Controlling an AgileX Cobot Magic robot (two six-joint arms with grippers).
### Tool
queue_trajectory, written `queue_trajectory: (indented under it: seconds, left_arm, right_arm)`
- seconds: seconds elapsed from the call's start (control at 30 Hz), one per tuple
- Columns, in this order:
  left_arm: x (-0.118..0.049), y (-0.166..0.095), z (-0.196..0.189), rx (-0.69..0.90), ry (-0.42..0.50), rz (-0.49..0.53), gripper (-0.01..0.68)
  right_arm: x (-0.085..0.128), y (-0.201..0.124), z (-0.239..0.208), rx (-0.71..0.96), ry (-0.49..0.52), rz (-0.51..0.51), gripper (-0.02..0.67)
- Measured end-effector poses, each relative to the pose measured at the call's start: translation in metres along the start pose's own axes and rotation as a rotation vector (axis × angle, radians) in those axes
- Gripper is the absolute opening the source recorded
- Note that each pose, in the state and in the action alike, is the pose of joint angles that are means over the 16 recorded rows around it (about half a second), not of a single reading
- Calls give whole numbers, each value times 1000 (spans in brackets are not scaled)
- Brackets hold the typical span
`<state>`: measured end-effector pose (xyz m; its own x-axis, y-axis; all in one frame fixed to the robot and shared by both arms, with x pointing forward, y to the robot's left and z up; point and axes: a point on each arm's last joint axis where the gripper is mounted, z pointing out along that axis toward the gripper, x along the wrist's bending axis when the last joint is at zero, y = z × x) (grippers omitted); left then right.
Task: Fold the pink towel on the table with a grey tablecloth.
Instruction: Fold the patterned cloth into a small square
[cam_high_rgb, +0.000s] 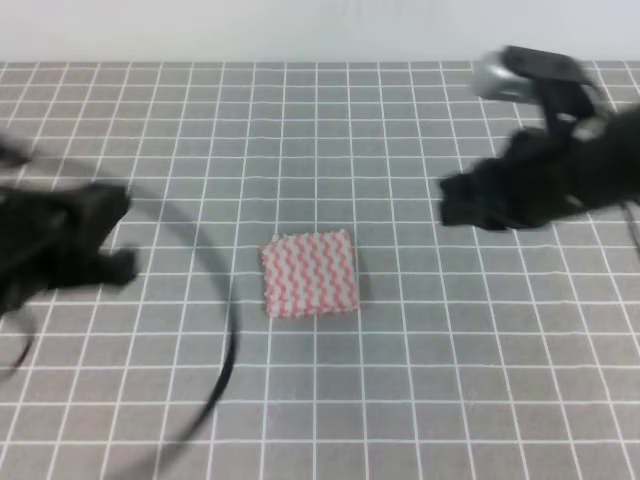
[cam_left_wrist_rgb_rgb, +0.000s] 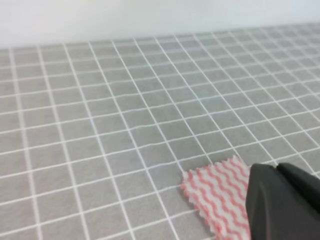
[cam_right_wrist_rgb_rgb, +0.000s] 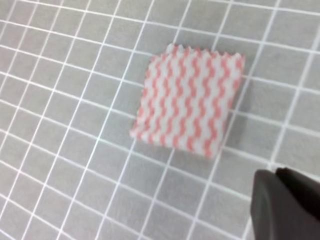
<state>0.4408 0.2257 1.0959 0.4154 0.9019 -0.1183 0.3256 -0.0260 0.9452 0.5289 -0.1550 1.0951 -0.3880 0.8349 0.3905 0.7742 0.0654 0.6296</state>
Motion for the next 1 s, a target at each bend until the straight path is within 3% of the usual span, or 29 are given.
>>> queue_trajectory:
  seconds: [0.23, 0.43, 0.67, 1.0]
  left_arm:
    - [-6, -42, -81, -202, 47, 15, -3]
    - [-11, -77, -119, -349, 38, 29, -3]
    - [-15, -98, -135, -424, -4, 38, -3]
    - [-13, -119, -126, -368, 2, 85, -3]
  right_arm:
    - [8, -49, -71, -198, -13, -30, -15]
    - [12, -96, -121, -368, -1, -61, -15]
    - [10, -146, -154, -512, 20, -100, -15]
    - [-6, -191, -157, -701, -9, -159, -15]
